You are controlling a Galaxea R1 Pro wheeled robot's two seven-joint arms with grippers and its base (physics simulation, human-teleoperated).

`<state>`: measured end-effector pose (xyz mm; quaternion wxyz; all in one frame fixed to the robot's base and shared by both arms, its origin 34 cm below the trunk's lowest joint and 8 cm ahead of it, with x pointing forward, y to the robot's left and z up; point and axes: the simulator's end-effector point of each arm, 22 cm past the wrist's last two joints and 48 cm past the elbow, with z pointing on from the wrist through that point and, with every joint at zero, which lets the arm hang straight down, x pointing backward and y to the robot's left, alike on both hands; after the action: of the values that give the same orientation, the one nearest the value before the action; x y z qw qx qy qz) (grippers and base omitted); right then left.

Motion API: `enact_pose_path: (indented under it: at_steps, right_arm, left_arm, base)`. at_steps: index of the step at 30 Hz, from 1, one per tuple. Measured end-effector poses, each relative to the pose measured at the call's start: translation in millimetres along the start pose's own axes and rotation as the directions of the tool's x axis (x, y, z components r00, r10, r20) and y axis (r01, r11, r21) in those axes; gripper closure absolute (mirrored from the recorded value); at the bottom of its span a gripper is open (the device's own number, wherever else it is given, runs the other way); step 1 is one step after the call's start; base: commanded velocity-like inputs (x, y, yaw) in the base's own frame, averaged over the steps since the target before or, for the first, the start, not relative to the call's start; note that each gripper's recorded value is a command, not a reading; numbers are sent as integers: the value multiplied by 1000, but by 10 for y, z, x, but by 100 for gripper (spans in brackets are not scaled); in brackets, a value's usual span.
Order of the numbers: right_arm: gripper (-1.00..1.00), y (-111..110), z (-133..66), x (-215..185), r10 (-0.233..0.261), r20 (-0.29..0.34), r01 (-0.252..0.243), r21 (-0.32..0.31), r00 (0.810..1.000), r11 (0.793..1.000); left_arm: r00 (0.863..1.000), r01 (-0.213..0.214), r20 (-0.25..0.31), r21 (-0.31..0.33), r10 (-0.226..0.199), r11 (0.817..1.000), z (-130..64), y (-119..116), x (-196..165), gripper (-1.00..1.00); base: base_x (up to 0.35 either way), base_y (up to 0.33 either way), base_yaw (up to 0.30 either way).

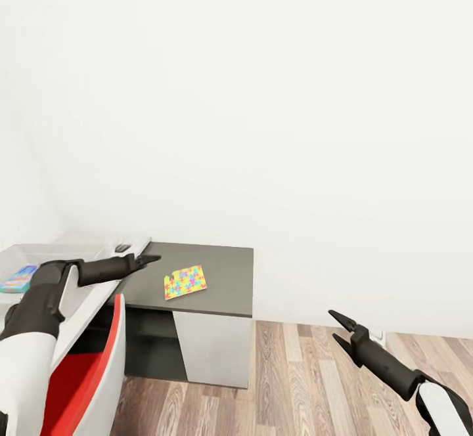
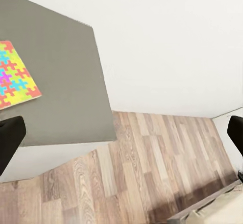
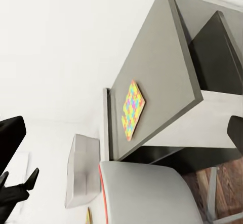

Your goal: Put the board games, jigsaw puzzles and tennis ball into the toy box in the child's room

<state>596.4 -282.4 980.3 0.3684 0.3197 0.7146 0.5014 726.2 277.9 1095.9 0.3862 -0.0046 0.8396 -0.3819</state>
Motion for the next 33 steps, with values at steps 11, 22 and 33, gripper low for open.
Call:
enact_pose_path:
  at_steps: [11, 22, 33]
  right_arm:
    - [-100, -112, -157, -248, 44, 71, -44, 2, 997, 999]
    - [-100, -134, -167, -277, 37, 79, -37, -1, 996, 999]
    - [-100, -162, -176, -285, 46, 85, -46, -1, 995, 999]
  left_arm:
    - [999, -31, 40, -88, 34, 996, 133, -66, -384, -100]
    - [999, -13, 29, -259, 22, 966, 311, 224, -314, -100]
    - [1000, -3, 25, -370, 13, 929, 294, 434, -280, -100]
  base:
    - [0, 0, -8]
    - [0, 0, -105]
    - [0, 0, -15]
